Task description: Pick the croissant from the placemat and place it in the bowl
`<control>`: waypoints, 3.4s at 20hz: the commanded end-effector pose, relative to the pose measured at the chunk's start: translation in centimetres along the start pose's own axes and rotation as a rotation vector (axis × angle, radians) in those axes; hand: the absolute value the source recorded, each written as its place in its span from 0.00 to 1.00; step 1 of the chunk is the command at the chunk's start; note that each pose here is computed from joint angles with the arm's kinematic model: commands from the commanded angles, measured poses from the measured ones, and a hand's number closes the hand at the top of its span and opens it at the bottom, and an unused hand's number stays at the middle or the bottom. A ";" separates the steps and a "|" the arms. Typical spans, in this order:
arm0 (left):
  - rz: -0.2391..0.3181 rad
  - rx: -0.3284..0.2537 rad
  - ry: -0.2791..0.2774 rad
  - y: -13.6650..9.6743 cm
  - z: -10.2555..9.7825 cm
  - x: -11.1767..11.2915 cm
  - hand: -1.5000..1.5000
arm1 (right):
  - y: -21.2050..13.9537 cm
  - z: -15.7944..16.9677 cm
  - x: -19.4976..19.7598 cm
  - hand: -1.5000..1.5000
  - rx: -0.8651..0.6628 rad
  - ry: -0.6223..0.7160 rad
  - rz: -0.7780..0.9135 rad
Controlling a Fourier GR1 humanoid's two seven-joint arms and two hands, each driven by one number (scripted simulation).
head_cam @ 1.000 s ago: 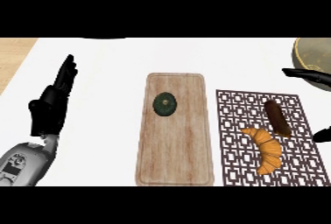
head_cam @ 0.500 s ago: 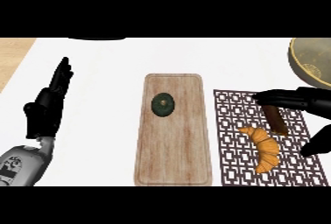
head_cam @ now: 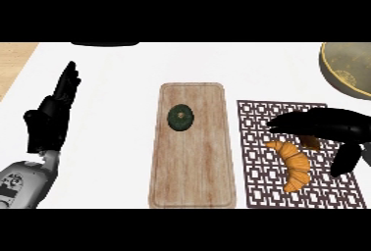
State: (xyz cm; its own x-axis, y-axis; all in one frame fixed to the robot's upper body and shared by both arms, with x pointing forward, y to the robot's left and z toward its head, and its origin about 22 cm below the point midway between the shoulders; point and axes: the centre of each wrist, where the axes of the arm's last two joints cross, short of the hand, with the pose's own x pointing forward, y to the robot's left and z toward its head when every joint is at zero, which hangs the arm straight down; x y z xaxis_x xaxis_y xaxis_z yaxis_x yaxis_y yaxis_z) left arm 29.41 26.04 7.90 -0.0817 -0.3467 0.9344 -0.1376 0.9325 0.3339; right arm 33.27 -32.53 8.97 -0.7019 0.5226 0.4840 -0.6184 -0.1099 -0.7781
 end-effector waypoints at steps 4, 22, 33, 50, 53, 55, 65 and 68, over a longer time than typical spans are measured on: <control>0.009 0.013 0.013 0.5 -0.6 -0.5 0.50 | 2.5 -0.8 -2.4 0.00 0.114 -0.012 -0.043; -0.005 0.011 0.008 -0.2 0.2 -0.2 0.50 | 7.1 -7.5 -2.1 1.00 0.111 -0.124 0.079; 0.010 0.003 0.008 0.4 0.6 -0.2 0.50 | 7.7 -6.7 -2.6 1.00 0.048 -0.188 0.039; -0.004 -0.007 0.022 0.0 0.9 -0.8 0.50 | -5.5 -17.8 2.3 1.00 -0.967 0.723 -0.487; -0.002 -0.001 0.022 0.1 0.5 -0.1 0.50 | -10.2 -19.2 5.7 1.00 -1.171 0.784 -0.491; -0.009 0.008 0.015 1.2 0.6 0.1 0.50 | -12.1 -18.9 6.7 1.00 -1.276 0.875 -0.449; -0.008 0.009 0.011 0.2 0.7 0.7 0.50 | -14.8 -13.6 3.9 1.00 -1.507 1.129 -0.396; 0.004 0.012 0.012 -0.8 -0.4 -0.1 0.50 | -13.2 -12.3 1.4 1.00 -1.577 1.153 -0.392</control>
State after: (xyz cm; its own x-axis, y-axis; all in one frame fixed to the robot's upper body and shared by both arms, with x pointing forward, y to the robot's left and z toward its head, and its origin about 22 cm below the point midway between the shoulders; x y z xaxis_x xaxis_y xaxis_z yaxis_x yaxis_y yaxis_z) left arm 28.91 26.19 7.77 -0.0695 -0.3512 0.9337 -0.1500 0.9290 0.3383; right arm 44.37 -16.81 15.81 0.2840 0.6416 0.7125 0.5175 0.5230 -0.6772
